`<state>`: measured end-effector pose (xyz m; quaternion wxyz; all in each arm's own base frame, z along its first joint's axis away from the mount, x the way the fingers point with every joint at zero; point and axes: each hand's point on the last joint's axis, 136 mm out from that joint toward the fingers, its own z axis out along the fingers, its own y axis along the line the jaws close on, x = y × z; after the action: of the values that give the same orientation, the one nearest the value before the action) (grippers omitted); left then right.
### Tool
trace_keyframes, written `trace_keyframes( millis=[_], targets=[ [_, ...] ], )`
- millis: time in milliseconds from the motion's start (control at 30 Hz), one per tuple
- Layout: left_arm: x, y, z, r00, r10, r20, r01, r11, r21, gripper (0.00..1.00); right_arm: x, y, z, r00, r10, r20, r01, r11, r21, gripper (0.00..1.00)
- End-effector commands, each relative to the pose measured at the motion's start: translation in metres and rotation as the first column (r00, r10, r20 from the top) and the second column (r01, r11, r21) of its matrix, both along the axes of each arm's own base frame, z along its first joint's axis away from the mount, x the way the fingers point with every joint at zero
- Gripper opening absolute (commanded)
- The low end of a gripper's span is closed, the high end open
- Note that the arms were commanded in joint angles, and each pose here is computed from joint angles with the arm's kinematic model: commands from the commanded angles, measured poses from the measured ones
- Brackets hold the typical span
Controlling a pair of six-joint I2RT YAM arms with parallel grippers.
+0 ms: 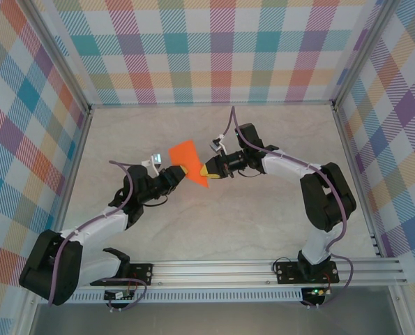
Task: Fold a paper plane with a square sheet of paper (pick it up from the middle)
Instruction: Turn over the paper at the center of the table.
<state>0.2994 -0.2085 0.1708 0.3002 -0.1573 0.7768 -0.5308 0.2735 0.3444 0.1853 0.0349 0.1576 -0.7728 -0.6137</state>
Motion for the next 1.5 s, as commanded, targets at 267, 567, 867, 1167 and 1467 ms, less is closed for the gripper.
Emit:
trace_keyframes(
  millis=[267,567,867,1167,1467],
  targets=[
    [0.0,-0.009,-0.014,1.0,-0.002,-0.019,0.002,1.0,-0.015,0.07,-0.003,0.0,-0.039,0.997,0.026,-0.067,-0.028,0.999,-0.038,0.16],
    [-0.007,-0.002,-0.059,0.995,0.021,-0.096,-0.01,0.994,0.112,0.0,0.011,-0.021,-0.078,0.995,-0.081,0.055,0.093,0.953,-0.289,0.53],
    [-0.019,0.013,-0.097,0.983,0.074,-0.169,-0.029,0.967,0.255,0.0,0.02,-0.048,-0.088,0.916,-0.108,0.385,0.295,0.833,-0.468,0.62],
    [-0.036,0.033,-0.122,0.96,0.149,-0.238,-0.054,0.93,0.363,0.0,0.001,-0.016,-0.095,0.744,0.104,0.66,0.332,0.799,-0.501,0.57],
    [-0.035,0.036,-0.134,0.939,0.184,-0.29,-0.053,0.913,0.406,0.0,-0.035,0.025,-0.108,0.628,0.21,0.749,0.236,0.866,-0.44,0.48]
  ],
)
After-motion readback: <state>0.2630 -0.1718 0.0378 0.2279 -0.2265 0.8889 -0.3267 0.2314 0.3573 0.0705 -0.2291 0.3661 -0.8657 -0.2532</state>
